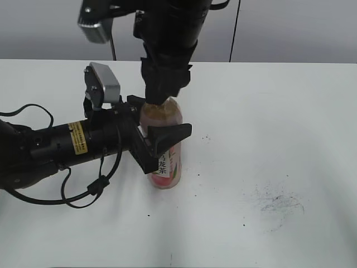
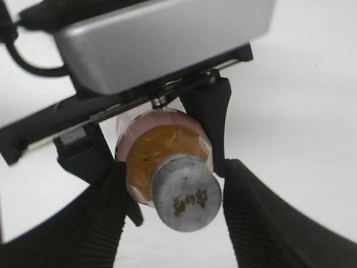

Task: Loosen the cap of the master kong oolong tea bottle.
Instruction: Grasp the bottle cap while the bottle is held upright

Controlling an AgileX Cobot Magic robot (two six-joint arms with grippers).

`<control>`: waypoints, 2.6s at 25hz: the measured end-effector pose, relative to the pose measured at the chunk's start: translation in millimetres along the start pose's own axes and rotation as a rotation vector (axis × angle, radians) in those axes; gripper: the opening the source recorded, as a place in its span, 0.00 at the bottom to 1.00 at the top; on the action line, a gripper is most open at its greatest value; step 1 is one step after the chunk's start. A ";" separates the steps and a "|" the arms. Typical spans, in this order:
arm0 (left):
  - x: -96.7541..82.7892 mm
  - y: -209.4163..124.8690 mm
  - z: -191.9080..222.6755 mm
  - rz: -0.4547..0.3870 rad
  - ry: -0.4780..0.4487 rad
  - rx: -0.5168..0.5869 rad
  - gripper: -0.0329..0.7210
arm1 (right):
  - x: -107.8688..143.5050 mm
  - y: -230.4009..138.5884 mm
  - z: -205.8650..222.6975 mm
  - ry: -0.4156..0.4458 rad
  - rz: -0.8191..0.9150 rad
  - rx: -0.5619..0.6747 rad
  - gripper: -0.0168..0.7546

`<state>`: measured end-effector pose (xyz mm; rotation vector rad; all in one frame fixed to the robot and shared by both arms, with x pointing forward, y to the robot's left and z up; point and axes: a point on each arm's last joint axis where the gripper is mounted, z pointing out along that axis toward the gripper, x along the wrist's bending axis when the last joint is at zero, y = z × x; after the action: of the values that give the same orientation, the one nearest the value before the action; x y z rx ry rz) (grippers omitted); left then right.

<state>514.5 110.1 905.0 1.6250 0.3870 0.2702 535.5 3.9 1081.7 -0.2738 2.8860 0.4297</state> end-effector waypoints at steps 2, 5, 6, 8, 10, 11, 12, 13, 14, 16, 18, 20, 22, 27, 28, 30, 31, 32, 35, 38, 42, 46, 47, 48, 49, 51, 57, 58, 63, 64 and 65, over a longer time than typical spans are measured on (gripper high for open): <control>0.0 0.0 0.0 0.000 0.000 0.000 0.63 | 0.0 0.0 0.4 0.001 0.245 0.001 0.56; 0.0 0.0 0.0 0.000 0.000 0.000 0.63 | 0.0 0.0 0.4 0.001 0.555 0.001 0.56; 0.0 0.0 0.0 0.000 0.000 0.000 0.63 | 0.0 0.0 0.4 0.001 0.649 0.001 0.56; 0.0 0.0 0.0 0.000 0.000 0.000 0.63 | 0.0 0.0 0.4 0.001 0.801 0.001 0.56; 0.0 0.0 0.0 0.000 0.000 0.000 0.63 | 0.0 0.0 0.4 0.000 0.925 0.001 0.56; 0.0 0.0 0.0 0.000 0.000 0.000 0.63 | 0.0 0.0 0.4 0.000 0.975 0.001 0.56; 0.0 0.0 0.0 0.000 0.000 0.000 0.63 | 0.0 0.0 0.4 0.000 1.015 0.001 0.56; 0.0 0.0 0.0 0.000 0.000 0.000 0.63 | 0.0 0.0 0.4 0.000 1.046 0.001 0.56; 0.0 0.0 0.0 0.000 0.000 0.000 0.63 | 0.0 0.0 0.4 0.000 1.063 0.001 0.56; 0.0 0.0 0.0 0.000 0.000 0.000 0.63 | 0.0 0.0 0.4 0.000 1.087 0.001 0.56; 0.0 0.0 0.0 0.000 0.000 0.000 0.63 | -0.1 -0.1 0.4 -0.001 1.095 0.001 0.56; 0.0 0.0 0.0 0.000 0.000 0.000 0.63 | -0.8 -1.2 0.4 -0.015 1.093 0.008 0.54; 0.0 0.0 0.0 0.000 0.000 0.000 0.63 | -1.6 -2.4 0.4 -0.029 1.088 0.015 0.49; 0.0 0.0 0.0 0.000 0.000 0.000 0.63 | -2.0 -3.2 0.4 -0.037 1.040 0.021 0.37; 0.0 0.0 0.0 0.000 0.000 0.000 0.63 | -2.0 -3.2 0.4 -0.037 1.018 0.022 0.37; 0.1 0.0 0.0 0.000 0.001 0.000 0.63 | -1.9 -3.1 0.4 -0.034 0.941 0.022 0.37; 0.1 0.0 0.0 0.000 0.001 0.000 0.63 | -1.7 -2.8 0.4 -0.030 0.899 0.021 0.37; 0.1 0.0 0.0 0.000 0.001 0.000 0.63 | -1.6 -2.6 0.4 -0.028 0.837 0.020 0.37; 0.1 0.0 0.0 0.000 0.001 0.000 0.63 | -1.4 -2.4 0.4 -0.022 0.626 0.021 0.37; 0.0 0.0 0.0 0.000 0.000 0.000 0.63 | -1.4 -2.3 0.4 -0.019 0.389 0.022 0.37; -0.2 -0.1 0.0 0.002 -0.002 0.001 0.63 | -1.3 -2.1 0.4 -0.014 0.041 0.024 0.37; -0.2 -0.1 0.0 0.004 -0.002 0.001 0.63 | -1.1 -1.9 0.0 -0.009 -0.311 0.022 0.37; -0.2 -0.1 0.0 0.005 -0.002 0.001 0.63 | -0.8 -1.6 0.0 -0.006 -0.404 0.020 0.37; -0.2 -0.1 0.0 0.004 -0.002 0.001 0.63 | -0.7 -1.4 0.0 -0.004 -0.480 0.017 0.37; -0.2 -0.1 0.0 0.004 -0.002 0.001 0.63 | -0.7 -1.4 0.0 -0.003 -0.572 0.017 0.37; -0.2 -0.1 0.0 0.004 -0.002 0.001 0.63 | -0.6 -1.3 0.0 -0.001 -0.758 0.016 0.37; -0.1 0.0 0.0 0.003 -0.001 0.000 0.63 | -0.5 -1.1 0.0 0.002 -1.174 0.015 0.37; 0.0 0.0 0.0 0.003 0.000 0.000 0.63 | -0.5 -1.1 0.0 0.003 -1.233 0.015 0.37; 0.0 0.0 0.0 0.003 0.000 0.000 0.63 | -0.5 -1.1 0.0 0.004 -1.462 0.014 0.37; 0.0 0.0 0.0 0.003 0.000 0.000 0.63 | -0.5 -1.1 0.0 0.004 -1.490 0.014 0.37; 0.0 0.0 0.0 0.003 0.000 0.000 0.63 | -0.5 -1.1 0.0 0.005 -1.515 0.014 0.37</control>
<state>514.5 110.1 905.0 1.6257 0.3847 0.2722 536.2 2.9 1081.6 -2.0970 1.8375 0.0775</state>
